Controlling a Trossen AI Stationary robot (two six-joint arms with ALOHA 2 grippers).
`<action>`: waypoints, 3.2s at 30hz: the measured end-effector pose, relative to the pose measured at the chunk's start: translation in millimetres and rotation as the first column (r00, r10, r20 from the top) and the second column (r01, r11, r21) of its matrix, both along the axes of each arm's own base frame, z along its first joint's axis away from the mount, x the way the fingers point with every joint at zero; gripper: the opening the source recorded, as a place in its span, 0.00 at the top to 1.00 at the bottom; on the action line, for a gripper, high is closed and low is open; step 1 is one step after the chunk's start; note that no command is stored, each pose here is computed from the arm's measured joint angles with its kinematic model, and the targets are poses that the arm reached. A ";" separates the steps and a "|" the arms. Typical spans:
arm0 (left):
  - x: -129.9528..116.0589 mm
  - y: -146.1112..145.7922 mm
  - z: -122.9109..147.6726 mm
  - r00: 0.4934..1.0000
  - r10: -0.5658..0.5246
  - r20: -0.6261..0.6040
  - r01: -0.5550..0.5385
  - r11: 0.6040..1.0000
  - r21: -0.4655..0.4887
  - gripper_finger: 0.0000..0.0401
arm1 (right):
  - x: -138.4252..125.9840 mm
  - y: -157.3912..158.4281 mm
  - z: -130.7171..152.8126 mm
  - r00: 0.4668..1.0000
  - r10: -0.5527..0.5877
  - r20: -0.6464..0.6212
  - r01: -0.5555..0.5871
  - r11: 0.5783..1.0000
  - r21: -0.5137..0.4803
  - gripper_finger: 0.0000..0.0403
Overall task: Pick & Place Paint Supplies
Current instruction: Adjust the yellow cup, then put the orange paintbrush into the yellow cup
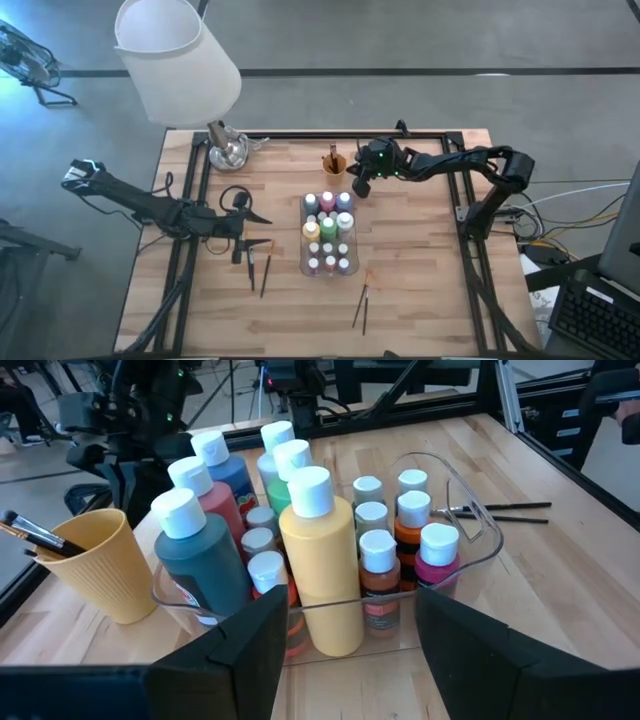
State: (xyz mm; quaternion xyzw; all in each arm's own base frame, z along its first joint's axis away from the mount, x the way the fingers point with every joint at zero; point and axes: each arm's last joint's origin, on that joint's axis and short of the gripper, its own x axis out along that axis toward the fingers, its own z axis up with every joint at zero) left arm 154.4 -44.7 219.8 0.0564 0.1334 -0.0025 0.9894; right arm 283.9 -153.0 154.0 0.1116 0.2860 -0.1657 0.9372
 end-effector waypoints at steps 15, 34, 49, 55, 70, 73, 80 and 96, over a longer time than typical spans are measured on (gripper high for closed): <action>0.0 0.0 -0.1 1.000 0.000 -0.001 0.000 1.000 0.000 0.45 | -34.3 24.8 33.9 0.986 -0.037 -0.161 0.058 0.990 0.132 0.98; 0.0 0.0 0.0 1.000 0.000 0.000 0.000 1.000 0.000 0.45 | -91.3 199.7 101.7 0.968 -0.248 -0.032 0.248 0.934 0.257 0.98; 0.0 0.0 -0.1 1.000 0.000 0.000 0.000 1.000 0.000 0.45 | -52.4 307.7 52.1 0.897 -0.435 -0.081 0.434 0.828 0.355 0.98; 0.1 0.0 0.0 1.000 0.000 0.000 0.000 1.000 0.000 0.45 | -30.7 335.7 51.7 0.835 -0.467 -0.292 0.543 0.785 0.297 0.98; 0.0 0.0 0.1 1.000 0.000 0.001 0.000 1.000 0.000 0.45 | -10.3 359.1 13.4 0.640 -0.682 -0.354 0.766 0.601 0.228 0.80; 0.0 0.0 0.0 1.000 0.000 0.000 0.000 1.000 0.000 0.44 | -8.4 359.9 5.4 0.632 -0.701 -0.331 0.774 0.593 0.222 0.71; 0.0 0.0 -0.1 1.000 0.000 0.000 0.000 1.000 0.000 0.45 | -0.6 364.2 -9.6 0.645 -0.701 -0.305 0.763 0.613 0.203 0.55; 0.0 0.0 -0.1 1.000 0.000 0.000 0.000 1.000 0.000 0.45 | 6.3 362.3 -31.9 0.670 -0.686 -0.284 0.739 0.652 0.170 0.52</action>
